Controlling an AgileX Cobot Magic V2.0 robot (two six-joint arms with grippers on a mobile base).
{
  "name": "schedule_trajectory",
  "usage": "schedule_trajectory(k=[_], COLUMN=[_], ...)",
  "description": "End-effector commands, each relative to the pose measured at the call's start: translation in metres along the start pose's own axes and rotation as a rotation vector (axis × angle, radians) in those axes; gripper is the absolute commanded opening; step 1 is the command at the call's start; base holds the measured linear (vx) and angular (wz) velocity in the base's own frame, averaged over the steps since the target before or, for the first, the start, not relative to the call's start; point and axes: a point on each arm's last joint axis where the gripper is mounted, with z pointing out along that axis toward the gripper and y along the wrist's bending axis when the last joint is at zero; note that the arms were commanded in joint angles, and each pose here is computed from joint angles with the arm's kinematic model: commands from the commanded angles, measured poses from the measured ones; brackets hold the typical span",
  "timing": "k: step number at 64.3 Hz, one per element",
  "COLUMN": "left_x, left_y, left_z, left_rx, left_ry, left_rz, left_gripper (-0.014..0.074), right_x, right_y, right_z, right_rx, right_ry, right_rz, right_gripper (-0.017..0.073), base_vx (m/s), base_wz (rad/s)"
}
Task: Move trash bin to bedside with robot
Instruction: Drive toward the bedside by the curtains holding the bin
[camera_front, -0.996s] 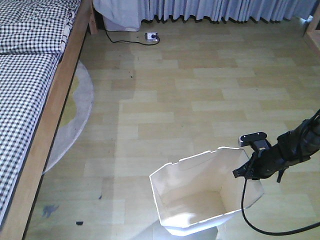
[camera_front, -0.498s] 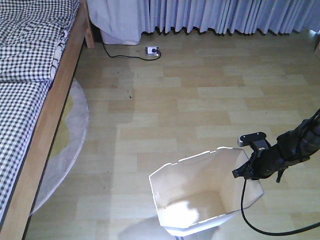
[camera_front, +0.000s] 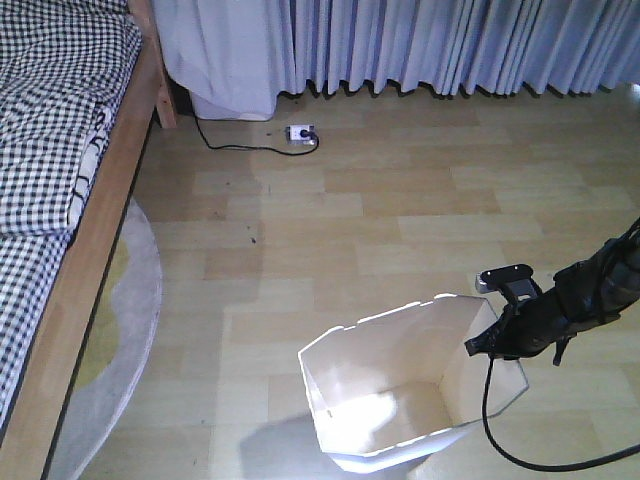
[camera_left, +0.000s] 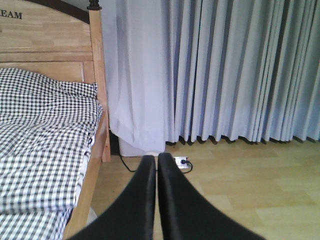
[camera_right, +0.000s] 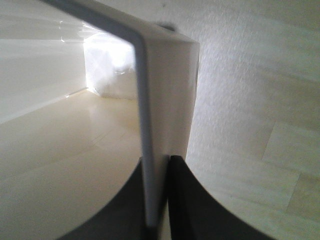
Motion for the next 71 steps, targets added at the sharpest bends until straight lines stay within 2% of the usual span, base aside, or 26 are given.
schedule_trajectory(k=[1,71], left_x=[0.0007,0.0007], left_y=[0.0016,0.0016], left_z=[0.0003,0.0003], left_rx=[-0.012,-0.012], left_ry=[-0.052,-0.052], left_rz=[-0.013,-0.013], left_gripper=[-0.0006,-0.0006], right_x=[-0.0218,-0.0218], right_y=[0.0051,0.0051], right_z=[-0.0239,-0.0239], right_rx=[-0.076,-0.076], right_ry=[-0.102,-0.102], right_rz=[0.009,0.009], right_gripper=[-0.0003,-0.0003], base_vx=[0.43,0.39], base_wz=[0.02,0.02])
